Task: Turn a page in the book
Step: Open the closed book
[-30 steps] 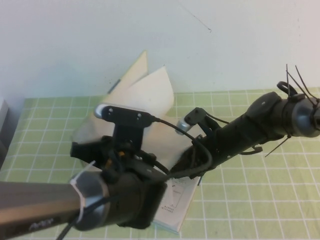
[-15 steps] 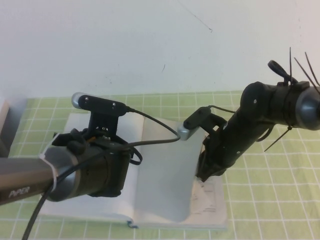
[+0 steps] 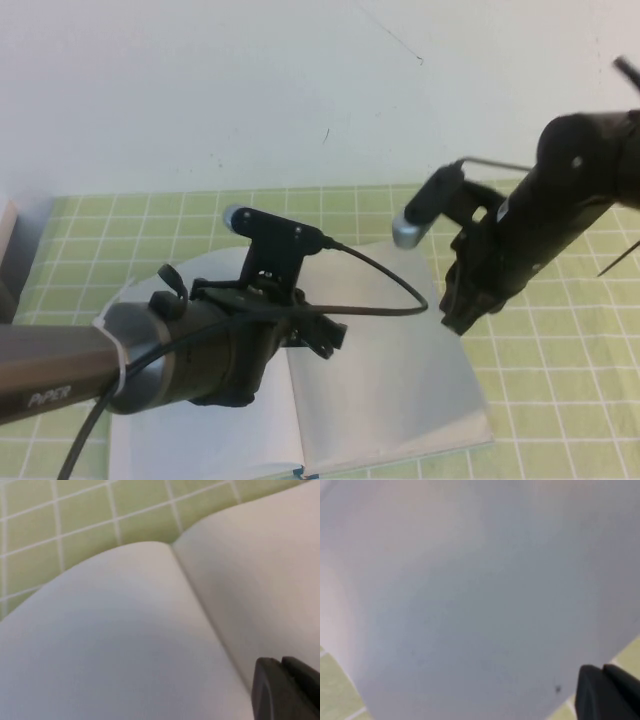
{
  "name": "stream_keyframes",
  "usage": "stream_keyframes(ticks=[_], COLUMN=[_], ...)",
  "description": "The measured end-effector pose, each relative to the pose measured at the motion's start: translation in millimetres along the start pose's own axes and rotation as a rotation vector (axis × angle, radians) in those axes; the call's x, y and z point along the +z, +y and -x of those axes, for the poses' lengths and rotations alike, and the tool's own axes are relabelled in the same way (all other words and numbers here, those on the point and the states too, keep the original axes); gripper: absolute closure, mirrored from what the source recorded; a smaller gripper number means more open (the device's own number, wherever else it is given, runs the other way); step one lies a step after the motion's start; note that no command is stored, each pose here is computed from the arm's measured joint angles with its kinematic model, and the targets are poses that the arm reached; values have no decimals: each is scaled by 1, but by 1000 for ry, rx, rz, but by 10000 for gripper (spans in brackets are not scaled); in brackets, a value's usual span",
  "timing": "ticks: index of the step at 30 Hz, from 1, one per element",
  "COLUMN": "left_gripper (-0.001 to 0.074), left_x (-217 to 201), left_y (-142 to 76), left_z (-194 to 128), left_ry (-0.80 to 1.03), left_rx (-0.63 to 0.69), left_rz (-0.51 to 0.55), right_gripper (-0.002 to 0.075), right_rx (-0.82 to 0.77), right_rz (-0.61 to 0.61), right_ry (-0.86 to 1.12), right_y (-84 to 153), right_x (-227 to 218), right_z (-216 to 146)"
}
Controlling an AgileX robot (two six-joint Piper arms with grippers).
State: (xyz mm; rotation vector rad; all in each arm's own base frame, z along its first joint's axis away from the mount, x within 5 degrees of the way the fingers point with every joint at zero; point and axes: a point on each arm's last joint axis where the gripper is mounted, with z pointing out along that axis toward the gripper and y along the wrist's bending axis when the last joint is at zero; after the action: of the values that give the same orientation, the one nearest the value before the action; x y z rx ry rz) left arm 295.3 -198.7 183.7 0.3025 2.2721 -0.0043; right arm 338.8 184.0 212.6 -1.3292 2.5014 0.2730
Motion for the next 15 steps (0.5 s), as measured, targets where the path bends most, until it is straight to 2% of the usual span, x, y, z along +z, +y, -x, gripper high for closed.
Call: stream_keyframes(ticks=[4, 7, 15], left_gripper=[739, 739, 739], left_x=[-5, -15, -57], left_y=[-7, 0, 27], left_z=[-4, -14, -47], left_ry=[10, 23, 45], left_rx=[-40, -70, -174], left_rz=[-102, -112, -113], right_gripper=[728, 728, 728], right_rx=[-9, -8, 40], right_rz=[-22, -19, 57], right_ry=[-70, -75, 23], right_y=[7, 8, 3], right_x=[-32, -36, 4], right_z=[4, 4, -3])
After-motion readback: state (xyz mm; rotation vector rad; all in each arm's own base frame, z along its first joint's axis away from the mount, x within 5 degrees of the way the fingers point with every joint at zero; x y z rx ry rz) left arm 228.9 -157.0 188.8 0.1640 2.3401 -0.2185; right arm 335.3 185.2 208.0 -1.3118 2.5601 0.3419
